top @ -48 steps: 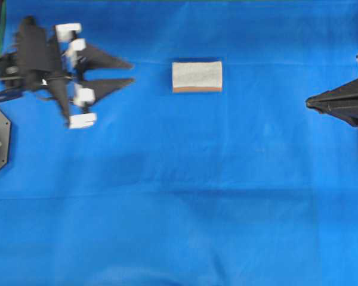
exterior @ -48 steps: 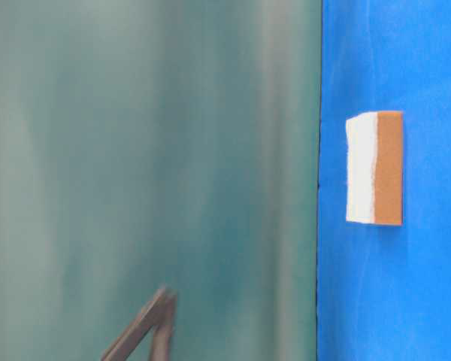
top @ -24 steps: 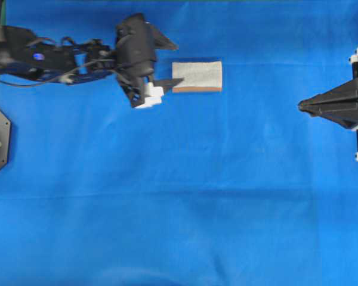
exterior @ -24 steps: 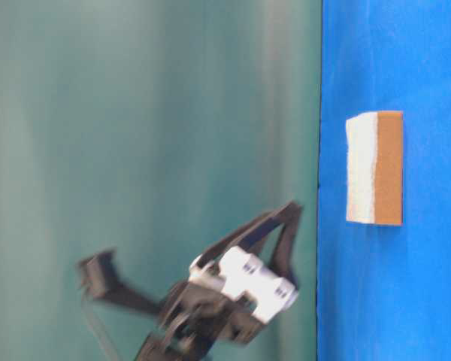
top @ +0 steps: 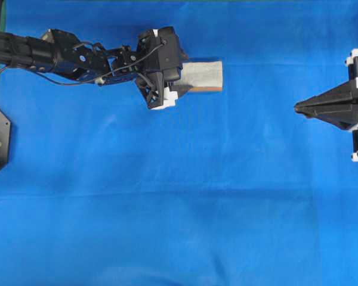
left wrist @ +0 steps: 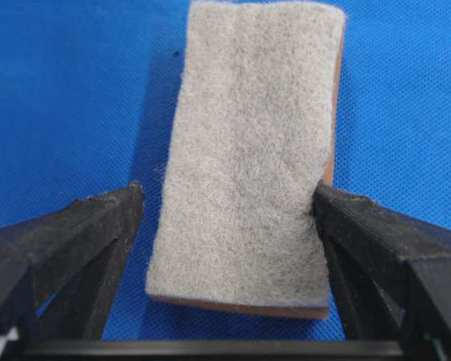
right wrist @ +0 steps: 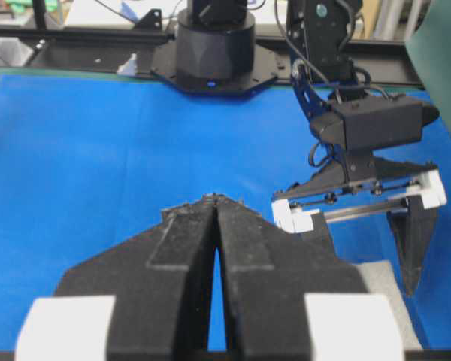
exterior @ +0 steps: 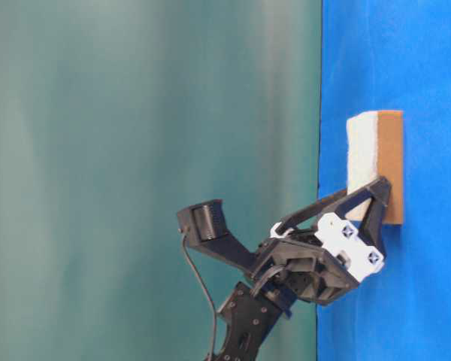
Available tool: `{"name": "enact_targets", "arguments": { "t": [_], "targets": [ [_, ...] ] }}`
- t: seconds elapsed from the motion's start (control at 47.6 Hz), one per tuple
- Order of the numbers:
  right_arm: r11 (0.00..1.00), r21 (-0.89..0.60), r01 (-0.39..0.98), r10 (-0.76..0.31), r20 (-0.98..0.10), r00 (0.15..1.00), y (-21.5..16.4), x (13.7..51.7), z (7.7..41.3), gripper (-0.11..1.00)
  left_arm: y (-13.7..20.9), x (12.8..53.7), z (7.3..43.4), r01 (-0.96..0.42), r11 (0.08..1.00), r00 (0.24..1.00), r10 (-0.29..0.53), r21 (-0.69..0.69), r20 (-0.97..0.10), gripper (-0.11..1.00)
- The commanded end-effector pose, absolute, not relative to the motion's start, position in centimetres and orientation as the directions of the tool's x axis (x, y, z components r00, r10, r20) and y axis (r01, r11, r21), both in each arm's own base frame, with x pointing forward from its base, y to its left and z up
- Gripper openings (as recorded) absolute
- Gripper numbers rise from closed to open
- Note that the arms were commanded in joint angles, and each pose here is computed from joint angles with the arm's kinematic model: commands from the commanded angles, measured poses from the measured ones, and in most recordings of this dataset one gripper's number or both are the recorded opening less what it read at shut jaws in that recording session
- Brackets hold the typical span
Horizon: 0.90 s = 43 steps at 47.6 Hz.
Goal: Hand over the sponge with the left arm and wipe it with the right arm.
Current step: 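Close the left gripper on the sponge's near end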
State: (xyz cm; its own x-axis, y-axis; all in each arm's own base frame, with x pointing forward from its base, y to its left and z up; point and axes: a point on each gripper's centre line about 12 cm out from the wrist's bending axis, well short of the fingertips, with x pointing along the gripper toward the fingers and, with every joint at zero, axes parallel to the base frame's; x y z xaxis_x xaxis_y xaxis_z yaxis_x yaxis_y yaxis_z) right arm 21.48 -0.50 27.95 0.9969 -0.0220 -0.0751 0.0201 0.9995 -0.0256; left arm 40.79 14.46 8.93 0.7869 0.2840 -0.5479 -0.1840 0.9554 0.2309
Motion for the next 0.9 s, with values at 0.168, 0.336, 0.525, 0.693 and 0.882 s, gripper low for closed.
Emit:
{"name": "enact_targets", "arguments": {
  "t": [0.168, 0.336, 0.525, 0.693, 0.882],
  "targets": [
    [0.999, -0.036, 0.019, -0.021, -0.075, 0.997, -0.5, 21.7, 28.1, 0.03, 15.1, 41.1, 9.7, -0.198, 0.951, 0.795, 0.297, 0.237, -0.529, 0.94],
    [0.999, -0.035, 0.02, -0.023, -0.074, 0.997, -0.5, 21.7, 28.1, 0.03, 15.0, 41.0, 9.3, -0.182, 0.956, 0.769, 0.285, 0.232, -0.572, 0.85],
    [0.999, -0.035, 0.02, -0.023, -0.074, 0.997, -0.5, 21.7, 28.1, 0.03, 14.8, 40.8, 8.9, -0.164, 0.959, 0.744, 0.274, 0.231, -0.609, 0.39],
    [0.999, -0.035, 0.019, -0.021, -0.074, 0.997, -0.5, 21.7, 28.1, 0.03, 14.6, 40.7, 9.8, -0.157, 0.961, 0.738, 0.268, 0.229, -0.619, 0.23],
    [0.999, -0.035, 0.019, -0.021, -0.067, 0.997, -0.5, 21.7, 28.3, 0.03, 13.6, 40.6, 13.5, -0.143, 0.962, 0.763, 0.257, 0.233, -0.593, 0.23]
  ]
}}
